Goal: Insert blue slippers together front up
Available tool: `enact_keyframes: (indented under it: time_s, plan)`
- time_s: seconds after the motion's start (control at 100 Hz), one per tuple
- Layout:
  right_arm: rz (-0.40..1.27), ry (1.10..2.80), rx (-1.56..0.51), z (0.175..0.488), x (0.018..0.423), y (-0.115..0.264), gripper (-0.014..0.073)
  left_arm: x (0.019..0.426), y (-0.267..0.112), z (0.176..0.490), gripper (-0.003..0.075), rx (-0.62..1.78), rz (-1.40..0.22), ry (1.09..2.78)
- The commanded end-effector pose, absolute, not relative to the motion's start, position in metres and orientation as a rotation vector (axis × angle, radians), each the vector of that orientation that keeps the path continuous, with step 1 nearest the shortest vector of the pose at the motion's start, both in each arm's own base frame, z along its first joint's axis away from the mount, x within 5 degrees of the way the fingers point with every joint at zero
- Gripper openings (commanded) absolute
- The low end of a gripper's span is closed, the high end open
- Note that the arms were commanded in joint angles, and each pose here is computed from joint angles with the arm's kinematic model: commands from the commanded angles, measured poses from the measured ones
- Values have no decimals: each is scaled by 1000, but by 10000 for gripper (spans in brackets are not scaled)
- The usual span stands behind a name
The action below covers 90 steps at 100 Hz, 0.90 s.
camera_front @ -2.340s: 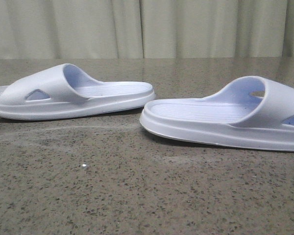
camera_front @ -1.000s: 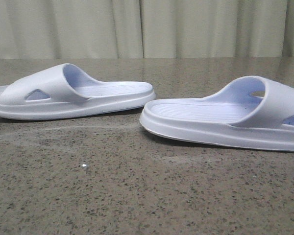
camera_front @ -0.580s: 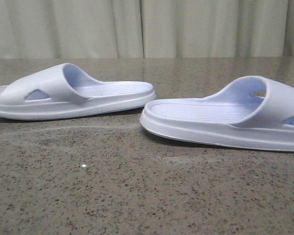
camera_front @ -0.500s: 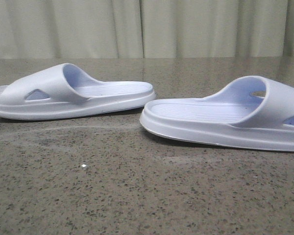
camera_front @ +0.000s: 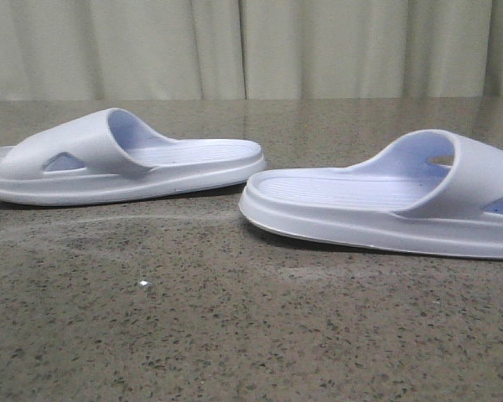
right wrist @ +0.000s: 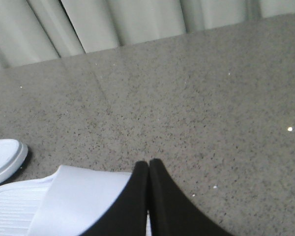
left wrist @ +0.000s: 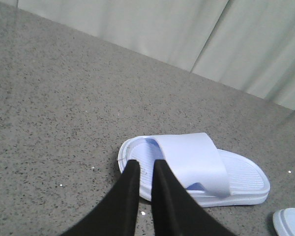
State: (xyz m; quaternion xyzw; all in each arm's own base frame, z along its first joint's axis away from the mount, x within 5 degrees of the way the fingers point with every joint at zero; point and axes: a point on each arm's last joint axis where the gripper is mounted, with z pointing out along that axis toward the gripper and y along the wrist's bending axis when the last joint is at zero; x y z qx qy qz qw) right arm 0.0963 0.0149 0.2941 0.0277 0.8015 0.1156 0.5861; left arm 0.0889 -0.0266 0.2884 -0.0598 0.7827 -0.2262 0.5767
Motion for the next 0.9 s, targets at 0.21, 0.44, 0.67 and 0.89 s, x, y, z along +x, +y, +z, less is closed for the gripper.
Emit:
enact_keyframes:
  time_s: [0.21,0.44,0.67,0.89]
  plan:
    - [332,1851,123,304,109,17,-10,107,-31,297,33,-232,-614,1862]
    - [333,1844,125,305,109,17,276,106,-33,294,344,-243,-651,1896]
    - [330,1817,128,307,110,16,320,108,-34,294,559,-261,-666,1894]
    - [328,1792,132,309,110,16,320,126,-36,290,538,-427,-774,1895]
